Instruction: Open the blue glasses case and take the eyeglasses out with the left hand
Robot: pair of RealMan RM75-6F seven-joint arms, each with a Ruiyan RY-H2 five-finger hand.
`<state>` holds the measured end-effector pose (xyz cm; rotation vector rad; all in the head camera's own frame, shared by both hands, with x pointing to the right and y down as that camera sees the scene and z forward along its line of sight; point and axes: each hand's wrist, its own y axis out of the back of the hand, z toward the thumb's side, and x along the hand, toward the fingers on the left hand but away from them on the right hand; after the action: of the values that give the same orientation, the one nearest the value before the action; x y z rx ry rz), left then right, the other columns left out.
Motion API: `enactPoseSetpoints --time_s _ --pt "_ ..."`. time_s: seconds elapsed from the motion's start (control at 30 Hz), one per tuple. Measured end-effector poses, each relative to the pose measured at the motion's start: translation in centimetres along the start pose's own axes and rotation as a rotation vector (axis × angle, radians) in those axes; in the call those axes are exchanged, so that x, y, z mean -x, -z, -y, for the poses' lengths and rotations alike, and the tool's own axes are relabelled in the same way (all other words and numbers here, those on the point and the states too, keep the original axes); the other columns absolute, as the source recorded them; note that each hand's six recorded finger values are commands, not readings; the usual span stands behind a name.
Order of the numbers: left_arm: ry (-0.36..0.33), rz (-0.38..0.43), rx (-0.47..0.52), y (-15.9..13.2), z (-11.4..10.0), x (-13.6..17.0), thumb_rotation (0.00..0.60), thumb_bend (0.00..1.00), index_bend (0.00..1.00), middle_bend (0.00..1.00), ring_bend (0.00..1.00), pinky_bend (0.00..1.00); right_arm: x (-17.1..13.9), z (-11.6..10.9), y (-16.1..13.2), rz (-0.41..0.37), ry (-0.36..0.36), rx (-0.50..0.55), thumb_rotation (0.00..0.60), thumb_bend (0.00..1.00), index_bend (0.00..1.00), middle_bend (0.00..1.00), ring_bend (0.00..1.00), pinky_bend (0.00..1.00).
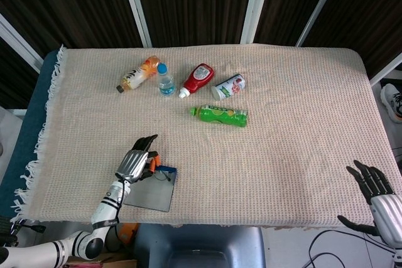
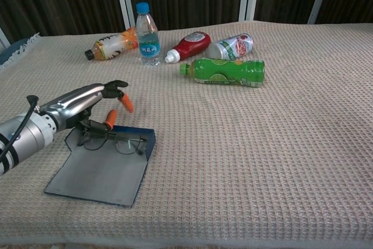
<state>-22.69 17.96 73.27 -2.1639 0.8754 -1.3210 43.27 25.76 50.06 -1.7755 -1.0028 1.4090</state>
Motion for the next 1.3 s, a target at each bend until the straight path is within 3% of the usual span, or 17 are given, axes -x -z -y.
enactPoseSetpoints --time_s 0.2,0.4,0.67,0.97,1.3 --pt "-0.013 0.006 0.000 -0.2 -0.8 0.3 0.600 0.62 0.18 0.00 0.00 0.00 0.0 0.1 -0.1 -0.005 -0.003 0.000 0.600 0.18 0.00 0.00 0.00 0.00" --pt "-0.009 0.023 -0.009 -0.6 -1.6 1.2 0.600 0.49 0.18 0.00 0.00 0.00 -0.1 0.0 -0.1 -0.009 -0.003 0.002 0.600 0.18 0.00 0.00 0.00 0.00" --pt "0.006 0.035 -0.063 -0.4 -2.4 2.6 0.600 0.46 0.19 0.00 0.00 0.00 -0.1 0.2 -0.3 -0.016 -0.009 -0.001 0.600 0.18 0.00 0.00 0.00 0.00" --pt "0.102 0.017 -0.135 0.3 -0.7 4.2 0.600 0.46 0.21 0.00 0.00 0.00 -0.1 0.2 -0.3 -0.018 -0.010 0.000 0.600 0.18 0.00 0.00 0.00 0.00" --pt "0.090 -0.005 -0.144 1.1 -0.2 3.7 0.600 0.47 0.29 0.00 0.00 0.00 -0.2 0.4 -0.4 -0.019 -0.013 -0.005 0.600 0.18 0.00 0.00 0.00 0.00"
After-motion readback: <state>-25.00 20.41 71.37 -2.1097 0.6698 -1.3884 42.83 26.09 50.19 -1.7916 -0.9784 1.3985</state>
